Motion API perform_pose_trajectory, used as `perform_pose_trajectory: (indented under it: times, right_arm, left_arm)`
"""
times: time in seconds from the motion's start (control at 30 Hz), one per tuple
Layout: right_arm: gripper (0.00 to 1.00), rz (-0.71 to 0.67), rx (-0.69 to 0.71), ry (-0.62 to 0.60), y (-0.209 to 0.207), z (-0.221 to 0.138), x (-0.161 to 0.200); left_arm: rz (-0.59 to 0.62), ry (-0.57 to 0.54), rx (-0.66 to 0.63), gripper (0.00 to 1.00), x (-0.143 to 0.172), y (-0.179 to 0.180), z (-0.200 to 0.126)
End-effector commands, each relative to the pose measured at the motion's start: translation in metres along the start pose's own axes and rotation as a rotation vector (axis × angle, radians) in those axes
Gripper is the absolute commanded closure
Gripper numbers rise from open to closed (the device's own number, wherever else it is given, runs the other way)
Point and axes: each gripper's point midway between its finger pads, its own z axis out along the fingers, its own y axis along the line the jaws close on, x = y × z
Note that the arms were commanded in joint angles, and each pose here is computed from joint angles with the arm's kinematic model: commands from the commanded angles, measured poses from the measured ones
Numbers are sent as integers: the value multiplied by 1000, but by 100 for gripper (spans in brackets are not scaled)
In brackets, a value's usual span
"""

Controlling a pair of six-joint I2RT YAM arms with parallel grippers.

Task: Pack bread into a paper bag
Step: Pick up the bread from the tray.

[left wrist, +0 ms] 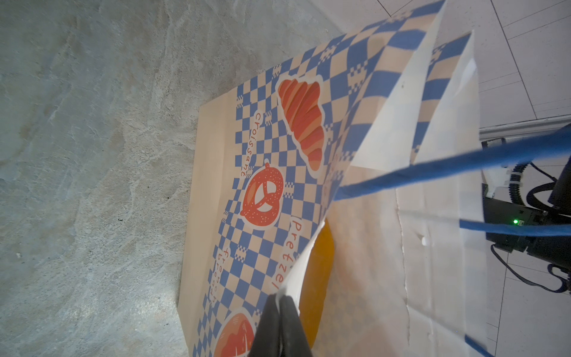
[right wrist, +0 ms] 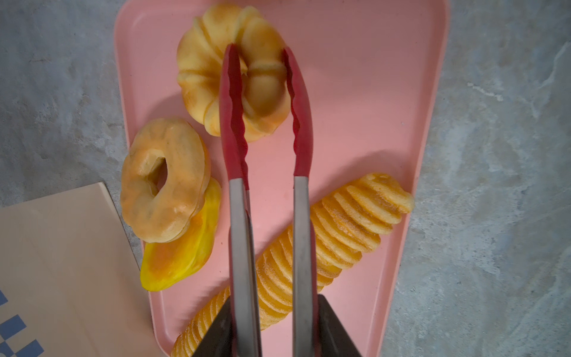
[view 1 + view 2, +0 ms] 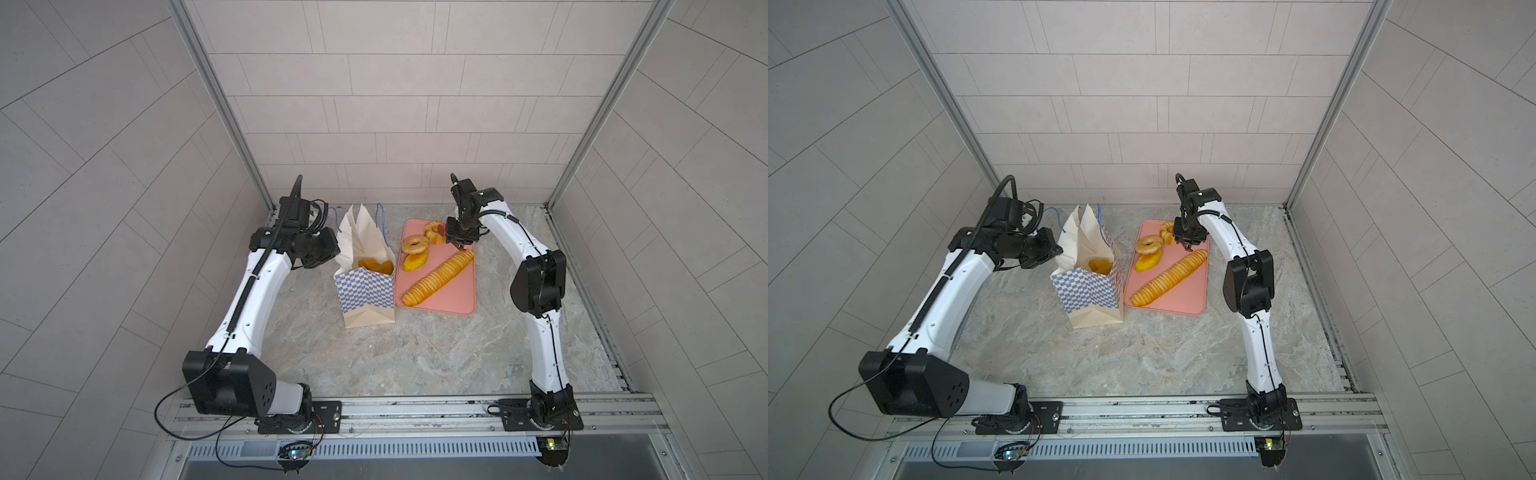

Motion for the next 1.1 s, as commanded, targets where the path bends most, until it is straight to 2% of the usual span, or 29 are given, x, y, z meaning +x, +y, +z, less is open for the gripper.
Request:
perform_pose_trajectory:
  times: [0.0,0.3,0.5,0.9,1.07]
  right_arm:
    - [65,9,22,-14,-3,-6,-2]
    - [71,15,1,-65,-5,-39,2]
    - [72,26,-30,-116,-10,-72,13]
    - [72,-5,-121,-205,-13,-147,45]
    - [72,-38,-184,-279,-8,-187,55]
  left_arm:
    - [11,2,-29,100,3,3,-6]
    - [12,-5,-27,100,0,1,-6]
    - [10,-15,-18,100,-4,-2,-8]
    - [7,-56,0,100,-15,-11,-16]
    - [13,-73,2,100,-19,-14,-22]
